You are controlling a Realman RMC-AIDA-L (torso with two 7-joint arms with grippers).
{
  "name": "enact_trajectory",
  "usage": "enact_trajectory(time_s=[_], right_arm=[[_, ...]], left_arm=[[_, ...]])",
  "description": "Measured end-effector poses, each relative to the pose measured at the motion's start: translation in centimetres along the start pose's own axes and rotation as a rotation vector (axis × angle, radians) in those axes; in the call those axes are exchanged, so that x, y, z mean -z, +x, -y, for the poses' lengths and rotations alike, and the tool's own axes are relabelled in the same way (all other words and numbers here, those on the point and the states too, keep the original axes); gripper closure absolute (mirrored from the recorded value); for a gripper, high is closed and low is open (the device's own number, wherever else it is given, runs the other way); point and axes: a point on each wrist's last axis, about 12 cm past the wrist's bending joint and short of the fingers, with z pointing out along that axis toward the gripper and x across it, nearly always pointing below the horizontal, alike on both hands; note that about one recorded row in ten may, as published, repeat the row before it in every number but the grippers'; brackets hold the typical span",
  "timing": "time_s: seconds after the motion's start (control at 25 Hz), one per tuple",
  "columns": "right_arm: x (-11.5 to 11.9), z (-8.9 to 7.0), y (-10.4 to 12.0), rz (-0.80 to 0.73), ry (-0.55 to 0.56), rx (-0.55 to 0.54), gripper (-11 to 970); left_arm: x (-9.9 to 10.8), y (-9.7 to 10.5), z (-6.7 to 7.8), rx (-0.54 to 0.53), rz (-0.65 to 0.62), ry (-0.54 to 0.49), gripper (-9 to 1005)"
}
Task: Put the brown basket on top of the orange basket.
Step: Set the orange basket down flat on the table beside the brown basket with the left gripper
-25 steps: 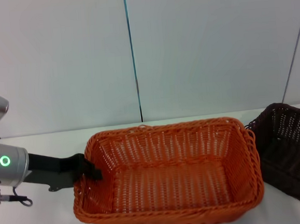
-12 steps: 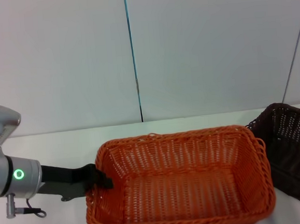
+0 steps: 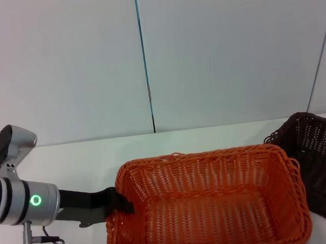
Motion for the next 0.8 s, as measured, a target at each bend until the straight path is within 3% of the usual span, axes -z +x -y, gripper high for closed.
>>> enact_trajectory(time_s=[0.8], right_arm=[[0.0, 0.1, 0.4, -0.015, 0.002, 0.0, 44]], left_arm=[[-2.0, 1.4, -2.2, 0.019, 0.047, -0.064, 845]])
